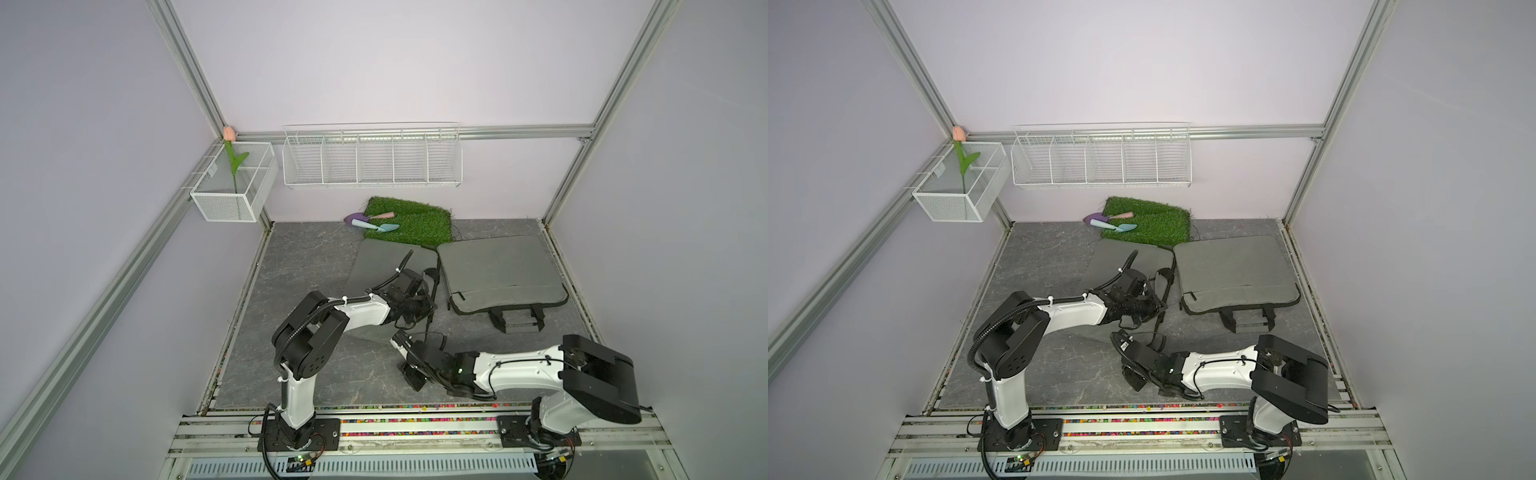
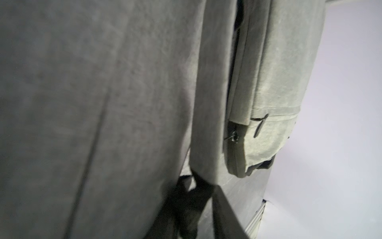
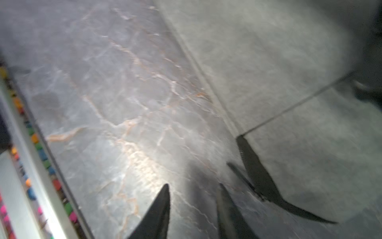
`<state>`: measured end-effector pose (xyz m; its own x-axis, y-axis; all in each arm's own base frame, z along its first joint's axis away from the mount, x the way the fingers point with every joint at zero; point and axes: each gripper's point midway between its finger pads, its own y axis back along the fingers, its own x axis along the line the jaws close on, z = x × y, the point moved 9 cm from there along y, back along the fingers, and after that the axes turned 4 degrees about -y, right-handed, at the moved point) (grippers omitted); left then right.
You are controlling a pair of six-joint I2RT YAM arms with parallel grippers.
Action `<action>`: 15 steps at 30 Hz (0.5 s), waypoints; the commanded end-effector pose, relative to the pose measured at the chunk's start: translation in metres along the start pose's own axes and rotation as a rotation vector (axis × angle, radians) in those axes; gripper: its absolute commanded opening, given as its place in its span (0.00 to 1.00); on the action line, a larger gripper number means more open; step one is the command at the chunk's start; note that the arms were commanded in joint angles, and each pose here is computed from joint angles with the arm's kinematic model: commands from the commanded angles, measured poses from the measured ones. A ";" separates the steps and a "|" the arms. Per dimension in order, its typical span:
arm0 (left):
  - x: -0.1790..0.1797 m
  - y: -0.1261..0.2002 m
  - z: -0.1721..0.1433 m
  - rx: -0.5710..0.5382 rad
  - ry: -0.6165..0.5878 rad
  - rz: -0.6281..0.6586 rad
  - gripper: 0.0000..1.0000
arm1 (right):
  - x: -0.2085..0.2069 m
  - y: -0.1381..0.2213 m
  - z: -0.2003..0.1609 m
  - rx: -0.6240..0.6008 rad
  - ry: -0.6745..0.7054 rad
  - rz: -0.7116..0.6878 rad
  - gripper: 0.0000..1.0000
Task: Put the mouse into the laptop bag
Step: Zip the zipper on the zippered laptop bag.
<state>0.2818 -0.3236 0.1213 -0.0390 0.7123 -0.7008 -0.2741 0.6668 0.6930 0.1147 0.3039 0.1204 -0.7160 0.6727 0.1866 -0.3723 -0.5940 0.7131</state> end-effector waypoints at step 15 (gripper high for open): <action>0.046 0.175 -0.039 -0.373 -0.064 0.208 0.78 | -0.063 0.071 0.010 -0.221 -0.509 0.025 1.00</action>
<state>0.2150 -0.2063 0.2313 -0.0217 0.7559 -0.6544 -0.6050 0.5112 0.6105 0.1389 0.2211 0.1667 -0.4283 0.7757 0.4635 -0.5311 -0.6311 0.5654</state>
